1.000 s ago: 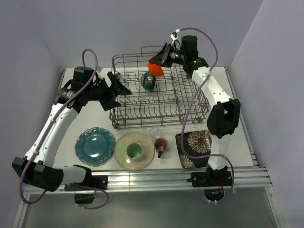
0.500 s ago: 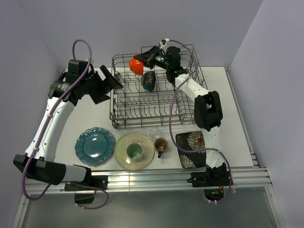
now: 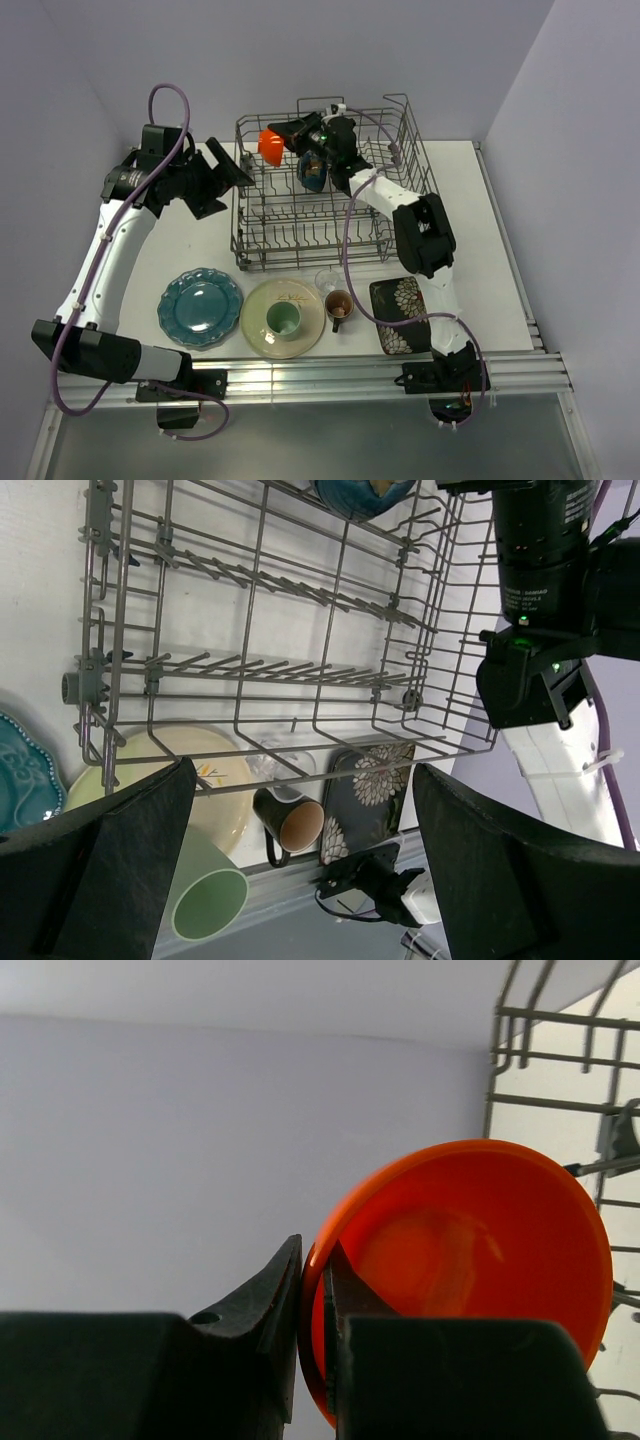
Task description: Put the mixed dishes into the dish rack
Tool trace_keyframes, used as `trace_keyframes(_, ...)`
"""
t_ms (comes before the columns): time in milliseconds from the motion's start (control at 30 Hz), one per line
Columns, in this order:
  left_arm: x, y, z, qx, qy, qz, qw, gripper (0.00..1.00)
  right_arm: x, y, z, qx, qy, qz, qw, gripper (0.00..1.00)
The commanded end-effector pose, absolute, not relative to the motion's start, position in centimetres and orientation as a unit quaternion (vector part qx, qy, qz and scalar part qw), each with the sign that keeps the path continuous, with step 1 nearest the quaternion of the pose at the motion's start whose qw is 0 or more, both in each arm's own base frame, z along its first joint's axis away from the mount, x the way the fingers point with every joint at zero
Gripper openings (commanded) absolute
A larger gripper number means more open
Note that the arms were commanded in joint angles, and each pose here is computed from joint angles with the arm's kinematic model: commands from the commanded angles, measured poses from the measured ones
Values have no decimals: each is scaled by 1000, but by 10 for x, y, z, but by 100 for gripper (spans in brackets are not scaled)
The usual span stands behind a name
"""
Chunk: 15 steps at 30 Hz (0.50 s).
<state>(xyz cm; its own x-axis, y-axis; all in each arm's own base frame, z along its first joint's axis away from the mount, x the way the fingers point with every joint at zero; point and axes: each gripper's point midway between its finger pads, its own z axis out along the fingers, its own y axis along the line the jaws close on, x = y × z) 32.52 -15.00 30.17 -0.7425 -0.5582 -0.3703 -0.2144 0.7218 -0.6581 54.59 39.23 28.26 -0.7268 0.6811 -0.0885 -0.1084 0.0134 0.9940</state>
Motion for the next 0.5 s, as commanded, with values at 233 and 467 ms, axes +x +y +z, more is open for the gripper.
trace_keyframes(233, 326, -145, 303, -208, 884, -303, 290, 95, 569, 385, 279, 269, 620, 655, 338, 0)
trace_keyframes(467, 326, -144, 300, -209, 883, -306, 286, 95, 579, 392, 264, 258, 637, 650, 324, 0)
